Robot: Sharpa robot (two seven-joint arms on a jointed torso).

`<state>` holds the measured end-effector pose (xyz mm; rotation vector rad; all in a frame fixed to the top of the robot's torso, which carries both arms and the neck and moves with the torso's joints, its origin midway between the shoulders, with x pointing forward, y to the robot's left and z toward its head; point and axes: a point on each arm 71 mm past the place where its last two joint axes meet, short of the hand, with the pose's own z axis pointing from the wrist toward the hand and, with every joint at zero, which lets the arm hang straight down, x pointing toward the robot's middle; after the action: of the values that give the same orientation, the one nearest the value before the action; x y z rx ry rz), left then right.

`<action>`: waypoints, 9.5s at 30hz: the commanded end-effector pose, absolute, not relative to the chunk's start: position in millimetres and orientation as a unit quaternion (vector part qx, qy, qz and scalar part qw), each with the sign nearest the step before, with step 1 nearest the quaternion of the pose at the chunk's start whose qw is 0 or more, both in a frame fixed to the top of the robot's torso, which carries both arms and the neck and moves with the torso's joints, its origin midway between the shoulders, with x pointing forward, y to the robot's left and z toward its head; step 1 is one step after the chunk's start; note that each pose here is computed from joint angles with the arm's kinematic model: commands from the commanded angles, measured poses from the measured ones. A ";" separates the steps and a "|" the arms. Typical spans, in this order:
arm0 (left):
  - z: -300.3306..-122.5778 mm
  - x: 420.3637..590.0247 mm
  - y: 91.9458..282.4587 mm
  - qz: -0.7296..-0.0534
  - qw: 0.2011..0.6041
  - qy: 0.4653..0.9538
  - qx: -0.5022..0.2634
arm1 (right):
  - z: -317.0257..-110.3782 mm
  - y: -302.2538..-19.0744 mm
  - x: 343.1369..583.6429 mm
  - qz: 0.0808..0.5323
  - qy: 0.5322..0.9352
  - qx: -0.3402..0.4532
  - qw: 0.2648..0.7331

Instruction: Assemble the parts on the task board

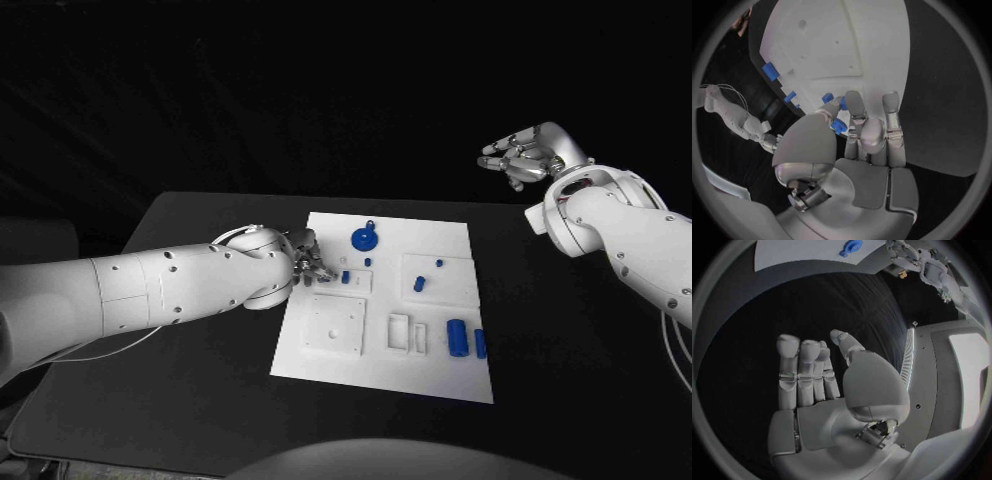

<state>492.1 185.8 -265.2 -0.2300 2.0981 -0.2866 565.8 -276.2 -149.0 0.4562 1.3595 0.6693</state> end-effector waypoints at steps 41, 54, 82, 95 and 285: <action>-271.3 491.3 186.3 -0.110 0.468 0.872 -0.093 | -149.0 -275.7 565.6 0.305 0.612 0.201 0.701; -264.1 494.2 189.8 -0.110 0.473 0.869 -0.096 | -149.3 -276.1 565.6 0.305 0.612 0.201 0.701; -262.4 491.4 188.8 -0.144 0.446 0.875 -0.121 | -151.9 -276.7 565.4 0.303 0.615 0.202 0.699; -241.3 498.2 194.6 -0.258 0.418 0.856 -0.162 | -150.8 -264.4 559.0 0.324 0.619 0.191 0.690; -204.5 497.9 182.5 -0.562 0.209 0.758 -0.257 | -179.3 -123.5 454.2 0.438 0.642 -0.004 0.629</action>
<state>498.9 185.3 -206.5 -0.7083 2.1173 -1.5183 454.5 -124.4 -178.3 -0.0061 1.4598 1.0028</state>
